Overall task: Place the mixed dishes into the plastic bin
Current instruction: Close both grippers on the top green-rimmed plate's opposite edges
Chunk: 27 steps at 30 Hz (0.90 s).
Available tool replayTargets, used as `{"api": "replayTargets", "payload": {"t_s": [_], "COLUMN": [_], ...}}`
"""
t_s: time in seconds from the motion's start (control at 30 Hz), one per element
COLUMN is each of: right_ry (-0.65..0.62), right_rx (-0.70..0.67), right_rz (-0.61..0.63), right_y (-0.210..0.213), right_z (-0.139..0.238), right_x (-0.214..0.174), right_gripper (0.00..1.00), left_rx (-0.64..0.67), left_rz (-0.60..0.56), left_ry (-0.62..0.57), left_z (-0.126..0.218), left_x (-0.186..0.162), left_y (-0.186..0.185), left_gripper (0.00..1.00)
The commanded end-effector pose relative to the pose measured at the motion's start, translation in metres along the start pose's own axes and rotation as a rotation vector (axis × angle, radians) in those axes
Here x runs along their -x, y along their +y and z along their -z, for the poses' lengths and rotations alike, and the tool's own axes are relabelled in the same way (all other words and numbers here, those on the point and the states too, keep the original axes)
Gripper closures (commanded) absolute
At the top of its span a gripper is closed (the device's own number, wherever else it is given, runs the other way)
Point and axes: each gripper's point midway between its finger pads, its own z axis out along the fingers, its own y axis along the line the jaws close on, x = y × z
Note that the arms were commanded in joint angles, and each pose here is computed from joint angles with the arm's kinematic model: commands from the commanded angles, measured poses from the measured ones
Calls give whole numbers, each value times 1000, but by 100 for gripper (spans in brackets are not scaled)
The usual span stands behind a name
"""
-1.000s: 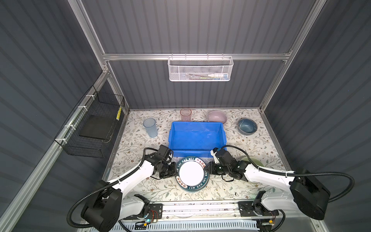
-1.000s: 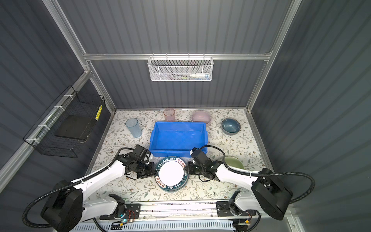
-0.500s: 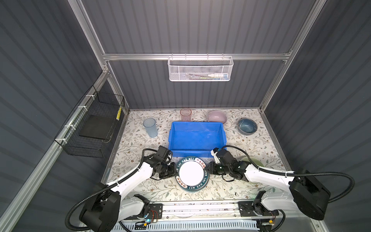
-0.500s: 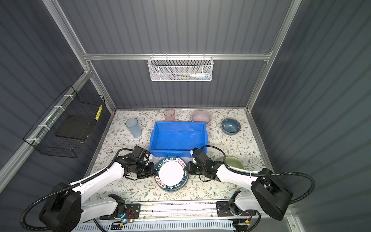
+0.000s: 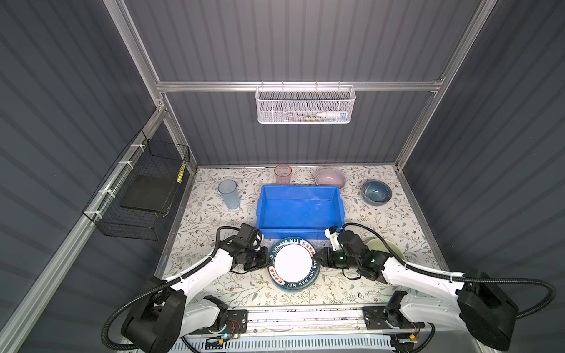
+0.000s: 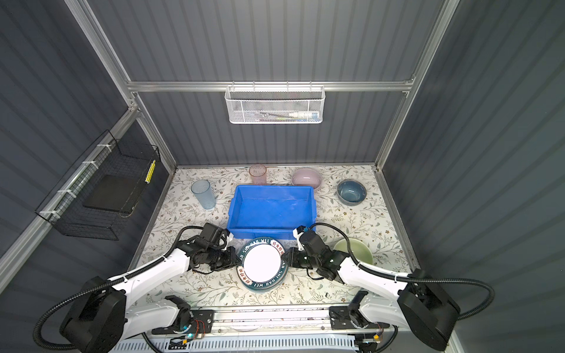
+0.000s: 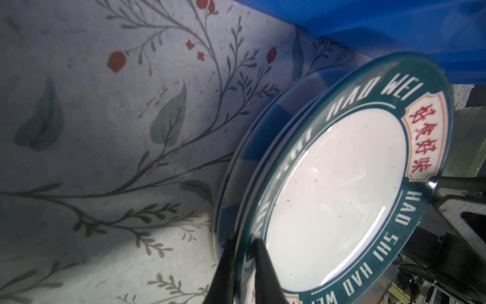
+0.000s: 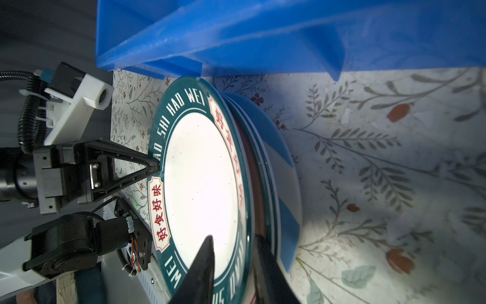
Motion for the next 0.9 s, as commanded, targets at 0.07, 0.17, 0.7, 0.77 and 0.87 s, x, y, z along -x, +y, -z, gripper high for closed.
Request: {"api": "replayTargets", "payload": {"t_s": [0.07, 0.17, 0.7, 0.77, 0.87], "right_ry": [58, 55, 29, 32, 37], "right_rx": [241, 223, 67, 52, 40], "right_rz": [50, 40, 16, 15, 18], "right_y": [54, 51, 30, 28, 29], "right_z": [1, -3, 1, 4, 9], "right_x": [-9, -8, -1, -2, -2], "right_gripper": [73, 75, 92, 94, 96], "left_rx": [146, 142, 145, 143, 143], "left_rz": [70, 75, 65, 62, 59], "left_ry": [108, 116, 87, 79, 68], "left_z": [-30, -33, -22, -18, -10], "left_x": [-37, -40, -36, -35, -33], "left_y": [48, 51, 46, 44, 40], "left_gripper": [97, 97, 90, 88, 84]}}
